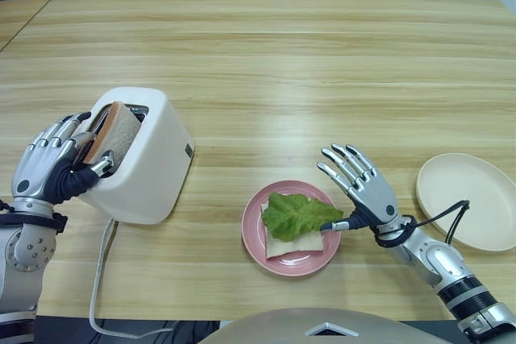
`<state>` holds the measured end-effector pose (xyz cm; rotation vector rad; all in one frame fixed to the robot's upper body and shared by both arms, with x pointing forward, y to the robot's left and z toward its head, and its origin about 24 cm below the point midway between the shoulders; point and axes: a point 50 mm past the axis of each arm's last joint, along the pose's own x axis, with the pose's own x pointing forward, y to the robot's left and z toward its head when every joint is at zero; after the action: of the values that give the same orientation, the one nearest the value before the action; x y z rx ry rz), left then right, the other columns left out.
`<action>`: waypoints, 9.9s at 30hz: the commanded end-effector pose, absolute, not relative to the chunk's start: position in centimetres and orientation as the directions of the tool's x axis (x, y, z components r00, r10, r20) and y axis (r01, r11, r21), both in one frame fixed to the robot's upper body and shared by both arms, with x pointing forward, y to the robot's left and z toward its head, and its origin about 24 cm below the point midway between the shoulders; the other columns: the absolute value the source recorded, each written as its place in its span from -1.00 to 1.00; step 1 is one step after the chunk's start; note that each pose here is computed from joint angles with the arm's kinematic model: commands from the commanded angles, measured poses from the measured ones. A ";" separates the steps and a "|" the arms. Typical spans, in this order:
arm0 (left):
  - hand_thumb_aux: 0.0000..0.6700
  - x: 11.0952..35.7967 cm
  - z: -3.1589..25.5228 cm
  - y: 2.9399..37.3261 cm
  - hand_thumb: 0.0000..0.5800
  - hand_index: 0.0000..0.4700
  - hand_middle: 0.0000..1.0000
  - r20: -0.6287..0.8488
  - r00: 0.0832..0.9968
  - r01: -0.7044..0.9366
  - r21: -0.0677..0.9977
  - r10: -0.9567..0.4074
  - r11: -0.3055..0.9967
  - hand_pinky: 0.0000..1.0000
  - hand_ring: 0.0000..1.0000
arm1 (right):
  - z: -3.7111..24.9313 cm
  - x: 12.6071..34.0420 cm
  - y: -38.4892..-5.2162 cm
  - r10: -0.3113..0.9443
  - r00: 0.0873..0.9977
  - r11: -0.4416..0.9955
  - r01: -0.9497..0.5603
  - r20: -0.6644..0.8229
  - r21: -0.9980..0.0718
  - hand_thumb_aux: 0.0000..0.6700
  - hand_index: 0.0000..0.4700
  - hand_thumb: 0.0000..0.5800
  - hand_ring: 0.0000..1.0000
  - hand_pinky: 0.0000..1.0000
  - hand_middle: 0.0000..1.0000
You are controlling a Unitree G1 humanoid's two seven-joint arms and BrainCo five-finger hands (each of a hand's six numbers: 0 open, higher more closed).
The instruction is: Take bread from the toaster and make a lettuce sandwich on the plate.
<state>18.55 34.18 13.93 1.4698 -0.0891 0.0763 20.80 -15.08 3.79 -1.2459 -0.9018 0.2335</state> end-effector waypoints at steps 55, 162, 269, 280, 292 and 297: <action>-1.00 19.5 12.1 35.4 -1.00 -1.00 -1.00 0.070 0.996 -0.077 0.988 0.053 0.137 -1.00 -1.00 | 2.5 21.5 -15.3 0.574 0.696 0.351 0.267 0.431 -0.898 -1.00 -1.00 -1.00 -1.00 -1.00 -1.00; -0.90 17.8 12.3 35.9 -0.80 -0.90 -1.00 0.134 0.987 -0.135 0.991 0.093 0.007 -1.00 -1.00 | 0.5 20.8 -16.0 0.568 0.738 0.322 0.207 0.364 -0.924 -1.00 -1.00 -1.00 -1.00 -1.00 -1.00; 1.00 19.3 3.8 12.7 1.00 1.00 1.00 0.125 0.833 0.513 0.193 -0.539 0.836 1.00 1.00 | 5.2 17.5 -16.4 0.658 0.638 0.456 0.084 0.399 -0.886 -1.00 -1.00 -1.00 -1.00 -1.00 -1.00; 1.00 18.8 2.1 13.4 1.00 1.00 1.00 0.042 0.858 0.487 0.254 -0.513 0.836 1.00 1.00 | 5.0 16.6 -15.3 0.716 0.588 0.456 0.012 0.375 -0.890 -1.00 -1.00 -1.00 -1.00 -1.00 -1.00; 1.00 18.9 -0.2 13.7 1.00 1.00 1.00 -0.020 0.874 0.460 0.356 -0.485 0.814 1.00 1.00 | 5.7 14.7 -13.4 0.785 0.478 0.512 -0.140 0.395 -0.848 -1.00 -1.00 -1.00 -1.00 -1.00 -1.00; 1.00 19.0 -0.6 13.8 1.00 1.00 1.00 -0.022 0.881 0.445 0.372 -0.472 0.814 1.00 1.00 | 2.7 13.1 -12.6 0.885 0.423 0.369 -0.374 0.198 -0.851 -1.00 -1.00 -1.00 -1.00 -1.00 -1.00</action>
<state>19.54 13.34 0.86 0.3539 -0.1561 -0.4866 13.46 -12.64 3.74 -0.8128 -0.7947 0.8346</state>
